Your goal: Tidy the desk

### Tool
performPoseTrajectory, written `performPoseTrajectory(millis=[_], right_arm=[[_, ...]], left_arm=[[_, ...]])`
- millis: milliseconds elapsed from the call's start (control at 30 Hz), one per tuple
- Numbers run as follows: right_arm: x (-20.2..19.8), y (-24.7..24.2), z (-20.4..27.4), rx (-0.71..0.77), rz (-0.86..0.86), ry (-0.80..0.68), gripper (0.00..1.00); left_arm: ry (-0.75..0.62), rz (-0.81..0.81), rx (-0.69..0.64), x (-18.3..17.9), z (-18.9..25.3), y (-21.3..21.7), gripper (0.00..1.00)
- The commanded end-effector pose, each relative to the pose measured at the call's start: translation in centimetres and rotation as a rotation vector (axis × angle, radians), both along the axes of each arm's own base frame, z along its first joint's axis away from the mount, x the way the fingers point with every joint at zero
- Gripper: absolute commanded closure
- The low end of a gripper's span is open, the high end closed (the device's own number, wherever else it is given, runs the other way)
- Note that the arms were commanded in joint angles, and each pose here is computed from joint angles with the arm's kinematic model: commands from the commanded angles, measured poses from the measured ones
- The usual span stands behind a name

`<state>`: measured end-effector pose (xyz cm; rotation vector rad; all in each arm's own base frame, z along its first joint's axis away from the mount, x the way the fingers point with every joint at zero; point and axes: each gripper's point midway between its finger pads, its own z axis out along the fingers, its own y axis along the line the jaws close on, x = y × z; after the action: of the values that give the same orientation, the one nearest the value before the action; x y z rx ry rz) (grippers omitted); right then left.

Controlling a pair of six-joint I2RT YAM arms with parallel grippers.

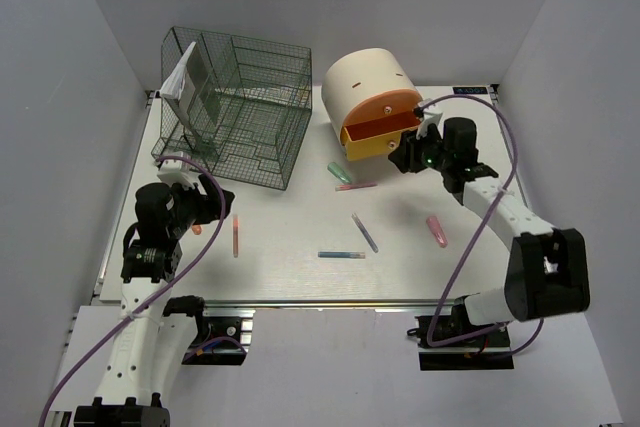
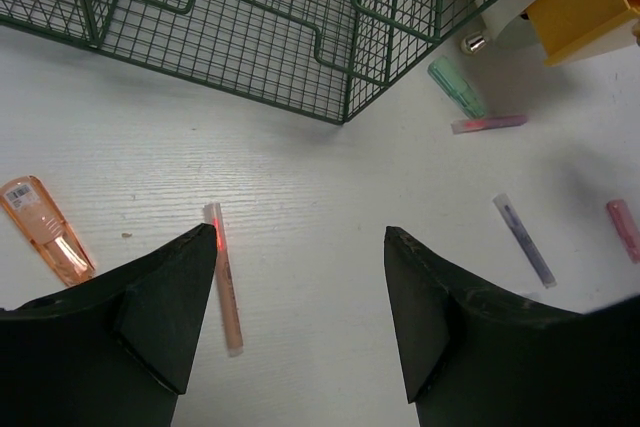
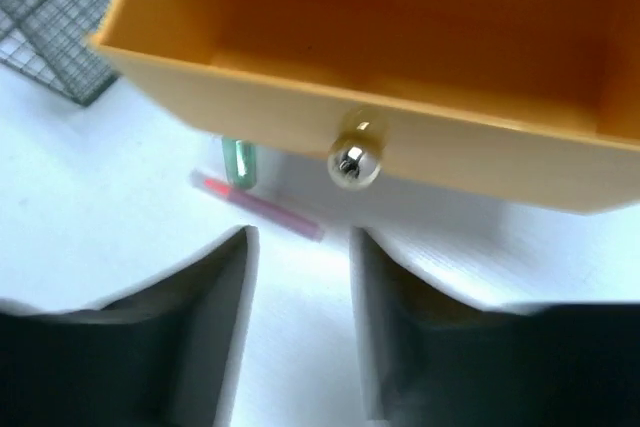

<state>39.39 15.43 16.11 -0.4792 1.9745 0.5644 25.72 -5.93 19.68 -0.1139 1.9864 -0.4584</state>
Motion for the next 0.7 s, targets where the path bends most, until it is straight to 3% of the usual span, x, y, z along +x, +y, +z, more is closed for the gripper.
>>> performPoseTrajectory(millis=[0,33,67,133,167,200,233,267,333,367,433,467,500,567,600,667], right_arm=[[-2.6,-0.6,0.9,-0.103,0.104,-0.061,0.57],[-3.2,-1.0,0.5,-0.130,0.113,-0.045,0.70],[-4.0,-2.0,-0.1,-0.181,0.095,-0.013,0.90],[-4.9,-3.0,-0.7,-0.248,0.106,0.023,0.98],[-5.4,-3.7,-1.4,-0.290,0.116,0.050,1.00],[-7.0,-4.3,-2.7,-0.355,0.170,0.099,0.98],[-7.7,-4.6,-3.3,-0.384,0.193,0.127,0.95],[-8.2,-5.3,-3.9,-0.424,0.192,0.156,0.82],[-9.9,-6.3,-5.2,-0.477,0.209,0.225,0.64],[-10.0,-7.3,-5.6,-0.515,0.182,0.241,0.47],[-10.5,-8.1,-5.9,-0.558,0.169,0.241,0.30],[-11.0,-9.0,-6.7,-0.593,0.147,0.261,0.18],[-11.0,-9.3,-6.9,-0.609,0.133,0.258,0.17],[-11.6,-10.5,-8.1,-0.662,0.108,0.287,0.13],[-11.8,-10.8,-8.5,-0.675,0.100,0.296,0.12],[-11.9,-11.4,-9.6,-0.699,0.082,0.325,0.12]], left_arm=[[-0.012,0.008,0.003,-0.1,0.0,0.2,0.23],[-0.017,0.007,0.003,-0.1,0.1,0.2,0.28],[-0.025,0.007,0.001,-0.1,0.3,0.2,0.47],[-0.028,0.011,-0.004,-0.2,0.3,0.2,0.73],[-0.031,0.019,-0.003,-0.1,0.4,0.3,0.94],[-0.029,0.020,-0.005,-0.2,0.3,0.3,1.00],[-0.029,0.017,-0.006,-0.2,0.3,0.2,1.00],[-0.030,0.011,-0.008,-0.2,0.3,0.1,1.00],[-0.039,0.006,-0.011,-0.3,0.5,0.0,1.00],[-0.041,0.006,-0.011,-0.3,0.6,0.0,1.00],[-0.049,0.007,-0.010,-0.3,0.7,0.1,1.00],[-0.052,0.008,-0.010,-0.3,0.8,0.1,0.93],[-0.048,0.009,-0.011,-0.4,0.7,0.1,0.82],[-0.053,0.007,-0.010,-0.4,0.8,0.1,0.73],[-0.056,0.007,-0.010,-0.4,0.9,0.1,0.55],[-0.055,0.008,-0.010,-0.4,0.9,0.1,0.44]])
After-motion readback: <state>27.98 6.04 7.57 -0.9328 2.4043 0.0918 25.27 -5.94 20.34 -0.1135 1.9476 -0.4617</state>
